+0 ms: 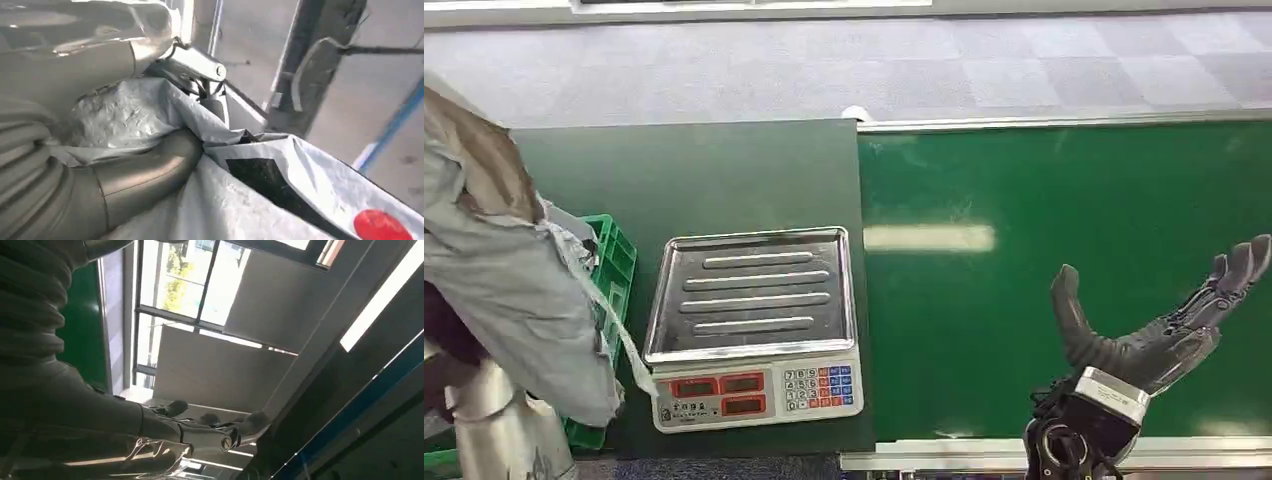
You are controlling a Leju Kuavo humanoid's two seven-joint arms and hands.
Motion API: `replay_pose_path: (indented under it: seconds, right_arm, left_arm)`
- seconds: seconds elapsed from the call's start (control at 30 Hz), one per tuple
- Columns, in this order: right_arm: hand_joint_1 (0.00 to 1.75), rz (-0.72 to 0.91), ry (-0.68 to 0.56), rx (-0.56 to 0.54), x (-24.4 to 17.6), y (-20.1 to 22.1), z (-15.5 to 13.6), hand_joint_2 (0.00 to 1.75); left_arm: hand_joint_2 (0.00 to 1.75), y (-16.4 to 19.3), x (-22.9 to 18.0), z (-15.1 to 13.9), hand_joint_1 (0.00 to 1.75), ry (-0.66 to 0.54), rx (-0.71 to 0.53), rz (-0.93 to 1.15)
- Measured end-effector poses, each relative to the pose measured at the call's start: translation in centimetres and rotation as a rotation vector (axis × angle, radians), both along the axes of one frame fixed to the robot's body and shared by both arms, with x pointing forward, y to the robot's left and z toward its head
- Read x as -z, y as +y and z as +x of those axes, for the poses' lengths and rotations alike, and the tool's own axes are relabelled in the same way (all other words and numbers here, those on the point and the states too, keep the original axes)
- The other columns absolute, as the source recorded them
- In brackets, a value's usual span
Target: Moved the parcel from conveyor to table for the left to box.
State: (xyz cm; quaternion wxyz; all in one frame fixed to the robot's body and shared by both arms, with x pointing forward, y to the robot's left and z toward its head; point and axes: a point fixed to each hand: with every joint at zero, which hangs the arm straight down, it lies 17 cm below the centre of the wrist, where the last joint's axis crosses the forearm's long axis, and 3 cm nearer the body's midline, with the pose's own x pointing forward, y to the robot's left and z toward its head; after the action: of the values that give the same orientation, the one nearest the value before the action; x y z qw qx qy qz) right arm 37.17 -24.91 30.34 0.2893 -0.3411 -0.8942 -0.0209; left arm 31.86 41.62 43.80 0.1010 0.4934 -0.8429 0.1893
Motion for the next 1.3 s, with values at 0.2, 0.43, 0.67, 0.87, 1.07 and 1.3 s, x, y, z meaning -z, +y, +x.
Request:
replay_pose_path:
  seconds: [0.2, 0.43, 0.67, 0.87, 1.07, 1.3]
  right_arm:
    - [0.0, 0.033, 0.006, -0.006, 0.4, -0.7, 0.0, 1.75]
    - [0.0, 0.029, 0.014, 0.002, 0.8, -1.1, -0.2, 1.75]
    - [0.0, 0.02, 0.032, -0.006, 1.4, -1.1, -0.5, 1.75]
    - [0.0, 0.015, 0.045, -0.026, 1.6, -1.1, -0.5, 1.75]
    - [0.0, 0.012, 0.051, -0.047, 1.6, -1.0, -0.2, 1.75]
    - [0.0, 0.01, 0.056, -0.064, 1.5, -1.0, 0.3, 1.75]
  left_arm:
    - [1.75, 10.1, 3.0, 8.0, 1.71, 0.308, -0.258, -0.009]
    - [1.75, 19.3, 7.1, 11.0, 1.73, 0.512, -0.392, -0.125]
    - [1.75, 24.2, 9.6, 11.9, 1.45, 0.691, -0.502, -0.205]
    - [1.75, 29.9, 13.7, 9.1, 0.0, 0.721, -0.528, -0.387]
    - [1.75, 32.1, 16.7, 7.6, 0.0, 0.69, -0.487, -0.516]
    - [1.75, 33.0, 18.1, 7.4, 0.0, 0.648, -0.427, -0.6]
